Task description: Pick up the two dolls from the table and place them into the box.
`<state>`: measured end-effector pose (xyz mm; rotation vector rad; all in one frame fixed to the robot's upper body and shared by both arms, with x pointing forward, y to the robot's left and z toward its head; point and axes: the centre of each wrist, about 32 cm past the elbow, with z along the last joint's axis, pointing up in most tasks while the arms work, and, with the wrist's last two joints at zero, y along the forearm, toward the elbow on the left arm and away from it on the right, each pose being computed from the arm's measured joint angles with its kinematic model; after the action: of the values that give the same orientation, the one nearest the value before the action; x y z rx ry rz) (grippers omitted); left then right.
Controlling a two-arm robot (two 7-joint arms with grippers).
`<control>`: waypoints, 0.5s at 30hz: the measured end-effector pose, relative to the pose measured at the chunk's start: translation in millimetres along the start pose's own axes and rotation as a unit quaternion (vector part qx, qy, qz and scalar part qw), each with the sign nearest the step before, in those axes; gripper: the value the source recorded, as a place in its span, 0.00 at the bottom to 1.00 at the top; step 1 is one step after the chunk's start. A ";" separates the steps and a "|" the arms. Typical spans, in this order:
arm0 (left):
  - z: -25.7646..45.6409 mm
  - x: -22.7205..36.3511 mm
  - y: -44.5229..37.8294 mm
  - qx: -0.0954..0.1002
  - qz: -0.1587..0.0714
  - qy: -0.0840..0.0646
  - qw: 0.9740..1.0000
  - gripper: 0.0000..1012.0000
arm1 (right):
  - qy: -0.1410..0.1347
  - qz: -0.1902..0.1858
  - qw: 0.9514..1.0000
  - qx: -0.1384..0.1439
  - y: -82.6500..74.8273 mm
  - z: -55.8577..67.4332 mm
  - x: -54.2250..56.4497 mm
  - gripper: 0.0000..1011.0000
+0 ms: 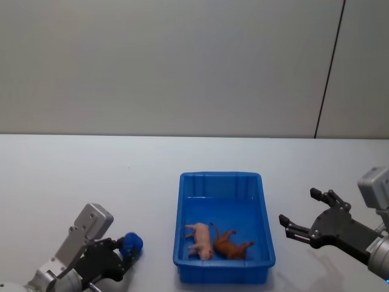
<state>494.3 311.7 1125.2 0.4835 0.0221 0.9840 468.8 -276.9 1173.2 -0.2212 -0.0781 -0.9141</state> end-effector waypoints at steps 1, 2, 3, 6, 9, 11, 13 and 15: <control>1.4 1.6 0.3 -0.001 0.001 -0.002 1.000 0.32 | 0.000 0.000 1.000 0.000 0.0 0.0 0.0 0.99; 1.4 1.6 0.3 -0.001 0.001 -0.002 1.000 0.32 | 0.000 0.000 1.000 0.000 0.0 0.0 0.0 0.99; 3.3 2.9 0.8 -0.003 0.003 -0.006 1.000 0.31 | 0.000 0.000 1.000 0.000 0.0 0.0 0.0 0.99; 9.0 6.0 2.0 -0.009 0.006 -0.013 1.000 0.29 | 0.000 0.000 1.000 0.000 0.0 0.0 0.0 0.99; 14.1 8.2 3.0 -0.015 0.009 -0.019 1.000 0.28 | 0.000 0.000 1.000 0.000 0.0 0.0 0.0 0.99; 23.0 11.6 4.3 -0.026 0.015 -0.029 0.999 0.27 | 0.000 0.000 1.000 0.000 0.0 0.0 0.0 0.99; 27.8 13.1 4.8 -0.032 0.017 -0.034 0.999 0.25 | 0.000 0.000 1.000 0.000 0.0 0.0 0.0 0.99; 33.9 14.7 5.0 -0.040 0.020 -0.040 0.998 0.25 | 0.000 0.000 1.000 0.000 0.0 0.0 0.0 0.99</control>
<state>506.5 312.8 1160.4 0.4510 -0.0985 0.9996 468.8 -276.9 1173.2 -0.2211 -0.0781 -0.9141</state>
